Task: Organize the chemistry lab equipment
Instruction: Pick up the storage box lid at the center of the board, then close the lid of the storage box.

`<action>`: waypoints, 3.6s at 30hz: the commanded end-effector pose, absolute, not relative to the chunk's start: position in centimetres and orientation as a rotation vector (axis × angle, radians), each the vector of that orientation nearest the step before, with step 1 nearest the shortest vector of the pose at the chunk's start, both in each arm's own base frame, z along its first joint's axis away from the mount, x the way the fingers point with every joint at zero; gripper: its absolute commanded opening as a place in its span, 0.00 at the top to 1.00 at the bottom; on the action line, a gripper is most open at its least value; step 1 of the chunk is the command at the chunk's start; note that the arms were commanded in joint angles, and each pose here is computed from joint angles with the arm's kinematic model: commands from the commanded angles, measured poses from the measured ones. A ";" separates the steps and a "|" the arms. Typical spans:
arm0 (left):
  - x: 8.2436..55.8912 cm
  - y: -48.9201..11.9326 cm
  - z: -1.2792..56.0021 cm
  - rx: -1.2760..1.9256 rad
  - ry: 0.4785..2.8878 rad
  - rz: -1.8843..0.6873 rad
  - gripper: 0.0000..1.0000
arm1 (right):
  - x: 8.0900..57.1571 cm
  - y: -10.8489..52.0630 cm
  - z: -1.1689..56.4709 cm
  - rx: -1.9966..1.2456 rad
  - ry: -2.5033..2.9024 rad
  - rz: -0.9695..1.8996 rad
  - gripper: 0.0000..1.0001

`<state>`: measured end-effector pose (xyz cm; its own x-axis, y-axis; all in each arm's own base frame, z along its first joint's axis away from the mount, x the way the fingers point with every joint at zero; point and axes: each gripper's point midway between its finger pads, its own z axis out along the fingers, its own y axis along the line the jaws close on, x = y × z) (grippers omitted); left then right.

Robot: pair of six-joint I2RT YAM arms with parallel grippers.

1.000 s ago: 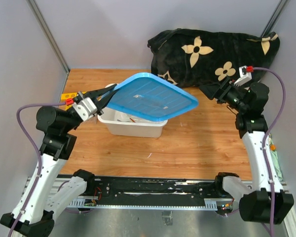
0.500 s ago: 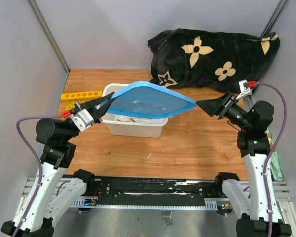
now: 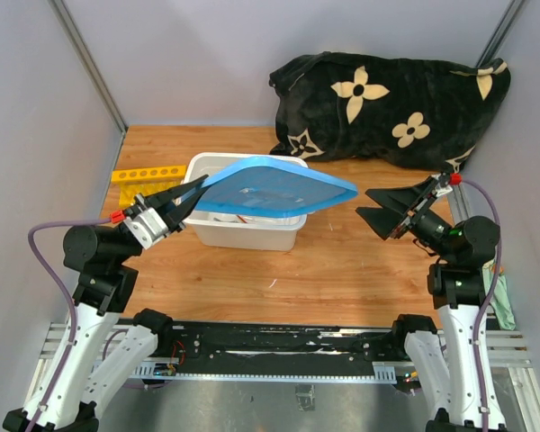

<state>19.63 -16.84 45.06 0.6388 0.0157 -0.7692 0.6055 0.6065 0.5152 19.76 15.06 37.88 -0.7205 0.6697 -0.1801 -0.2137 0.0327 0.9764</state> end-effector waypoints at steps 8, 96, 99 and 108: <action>18.5 -17.8 44.0 0.912 0.817 -0.473 1.00 | 20.8 13.7 38.2 0.915 1.520 1.966 0.16; 22.8 -11.3 37.2 -0.033 1.485 -0.706 0.38 | 28.6 22.1 39.4 0.186 1.355 1.429 1.00; 23.7 -10.9 36.5 -0.081 1.503 -0.684 0.40 | 27.6 23.9 38.6 0.129 1.345 1.318 0.99; 25.3 -10.4 36.7 -0.190 1.491 -0.686 0.35 | 26.2 25.7 36.1 0.293 1.132 1.174 0.99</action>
